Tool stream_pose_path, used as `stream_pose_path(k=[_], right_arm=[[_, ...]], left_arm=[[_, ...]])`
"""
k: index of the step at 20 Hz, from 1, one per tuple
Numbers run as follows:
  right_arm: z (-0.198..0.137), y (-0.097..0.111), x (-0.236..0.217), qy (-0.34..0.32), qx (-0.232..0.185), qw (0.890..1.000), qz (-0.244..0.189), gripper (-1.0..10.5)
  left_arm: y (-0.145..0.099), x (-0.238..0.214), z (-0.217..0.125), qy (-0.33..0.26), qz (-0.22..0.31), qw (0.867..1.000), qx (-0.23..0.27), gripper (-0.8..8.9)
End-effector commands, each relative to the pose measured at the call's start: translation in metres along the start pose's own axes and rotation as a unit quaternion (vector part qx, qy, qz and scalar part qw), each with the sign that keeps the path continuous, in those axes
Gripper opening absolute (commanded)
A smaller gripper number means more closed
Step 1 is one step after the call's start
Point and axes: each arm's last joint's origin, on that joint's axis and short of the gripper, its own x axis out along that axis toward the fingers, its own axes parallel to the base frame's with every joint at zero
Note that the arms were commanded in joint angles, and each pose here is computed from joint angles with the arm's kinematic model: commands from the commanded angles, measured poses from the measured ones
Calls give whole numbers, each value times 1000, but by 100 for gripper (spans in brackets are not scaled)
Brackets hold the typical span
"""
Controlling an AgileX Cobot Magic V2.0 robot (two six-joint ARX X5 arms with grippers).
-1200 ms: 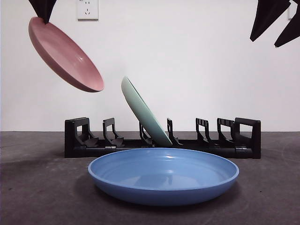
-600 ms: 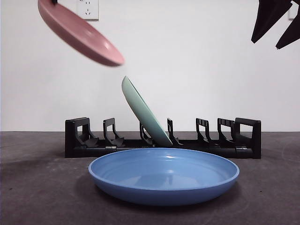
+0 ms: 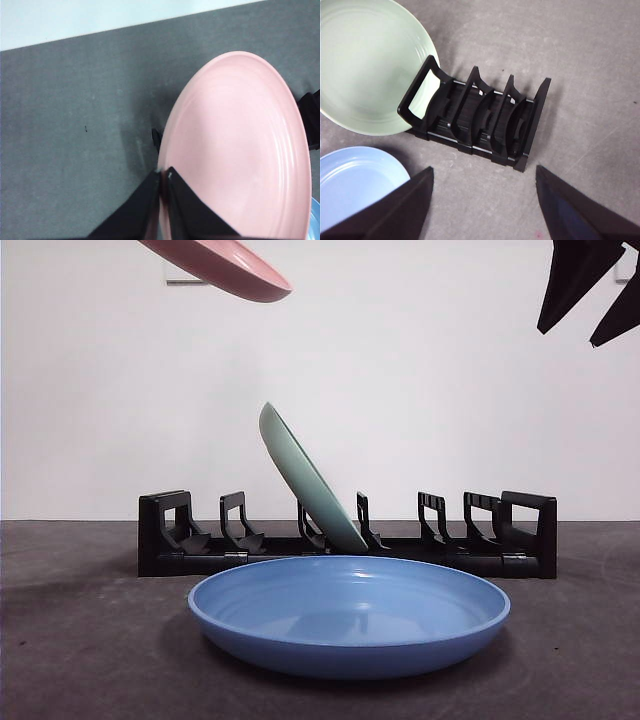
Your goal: Place the plate
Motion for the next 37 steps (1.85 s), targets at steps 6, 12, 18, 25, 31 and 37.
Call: stream_pose_path(k=[6, 12, 18, 25, 31, 37], right_arm=[[5, 1, -1, -7, 2, 1000, 1, 325], [5, 1, -1, -7, 2, 1000, 1, 324], [5, 1, -1, -7, 2, 1000, 1, 324], [5, 1, -1, -7, 2, 1000, 1, 325], [4, 1, -1, -3, 3, 1000, 1, 325], [4, 1, -1, 0, 4, 1000, 1, 324]], left_arm=[[-4, -22, 15, -109, -17, 994, -12, 8], [-12, -27, 28, -185, -33, 982, -5, 9], [-22, -22, 30, -199, -46, 979, 22, 10], [-37, -1, -10, -189, -71, 979, 36, 10], [-32, 14, -87, -165, -84, 983, 4, 10], [-35, 33, -144, -109, -126, 985, -38, 9]])
